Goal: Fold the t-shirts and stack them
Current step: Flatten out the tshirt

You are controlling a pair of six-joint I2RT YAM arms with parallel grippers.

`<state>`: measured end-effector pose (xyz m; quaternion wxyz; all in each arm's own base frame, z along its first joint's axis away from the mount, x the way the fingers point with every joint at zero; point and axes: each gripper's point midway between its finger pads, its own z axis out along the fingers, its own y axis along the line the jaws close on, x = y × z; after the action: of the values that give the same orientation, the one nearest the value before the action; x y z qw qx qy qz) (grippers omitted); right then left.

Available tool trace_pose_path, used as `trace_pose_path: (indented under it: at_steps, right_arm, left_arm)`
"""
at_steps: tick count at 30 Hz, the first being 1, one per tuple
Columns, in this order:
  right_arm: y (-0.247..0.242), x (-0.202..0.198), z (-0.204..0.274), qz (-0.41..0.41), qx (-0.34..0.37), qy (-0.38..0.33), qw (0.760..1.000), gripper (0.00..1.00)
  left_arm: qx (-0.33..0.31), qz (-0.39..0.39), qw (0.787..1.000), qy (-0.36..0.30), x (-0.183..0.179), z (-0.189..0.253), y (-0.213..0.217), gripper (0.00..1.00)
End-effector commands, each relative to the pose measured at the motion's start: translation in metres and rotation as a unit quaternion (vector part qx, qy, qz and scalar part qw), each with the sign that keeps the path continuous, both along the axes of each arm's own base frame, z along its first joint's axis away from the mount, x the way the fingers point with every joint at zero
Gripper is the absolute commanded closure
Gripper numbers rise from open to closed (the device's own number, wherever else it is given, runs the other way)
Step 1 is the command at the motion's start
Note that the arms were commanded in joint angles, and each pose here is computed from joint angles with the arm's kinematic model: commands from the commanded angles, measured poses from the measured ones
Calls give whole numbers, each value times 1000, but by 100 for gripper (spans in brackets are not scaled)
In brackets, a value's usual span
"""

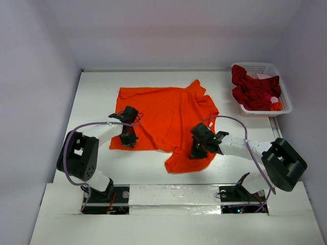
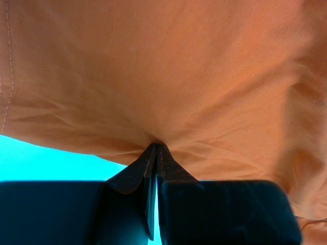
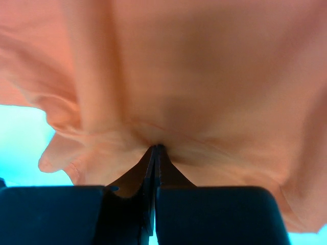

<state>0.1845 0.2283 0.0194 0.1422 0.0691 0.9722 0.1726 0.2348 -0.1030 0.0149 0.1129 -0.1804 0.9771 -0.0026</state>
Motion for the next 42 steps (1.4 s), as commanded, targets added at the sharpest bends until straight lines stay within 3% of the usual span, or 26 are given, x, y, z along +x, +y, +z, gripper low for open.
trace_pose_path:
  at_steps: [1, 10, 16, 27, 32, 42]
  right_arm:
    - [-21, -28, -1, -8, -28, 33, 999, 100]
    - [-36, -41, 20, -8, -29, 29, 999, 100]
    - [-34, -28, 36, -9, -27, -3, 1000, 100]
    - [-10, -24, 13, 37, -52, 16, 998, 100]
    - [-22, -41, -7, 41, -71, 47, 996, 100]
    - [-37, -54, 8, 39, -75, 51, 995, 100]
  left_arm:
    - [-7, 6, 999, 33, -23, -4, -1, 100]
    - [-23, 0, 999, 40, -41, 6, -10, 100]
    - [-16, 10, 1000, 13, -32, 16, -7, 100]
    - [-15, 7, 1000, 25, -32, 9, -9, 100]
    - [-18, 5, 999, 36, -34, 2, -10, 100]
    - [-15, -1, 999, 41, -32, -1, -11, 100]
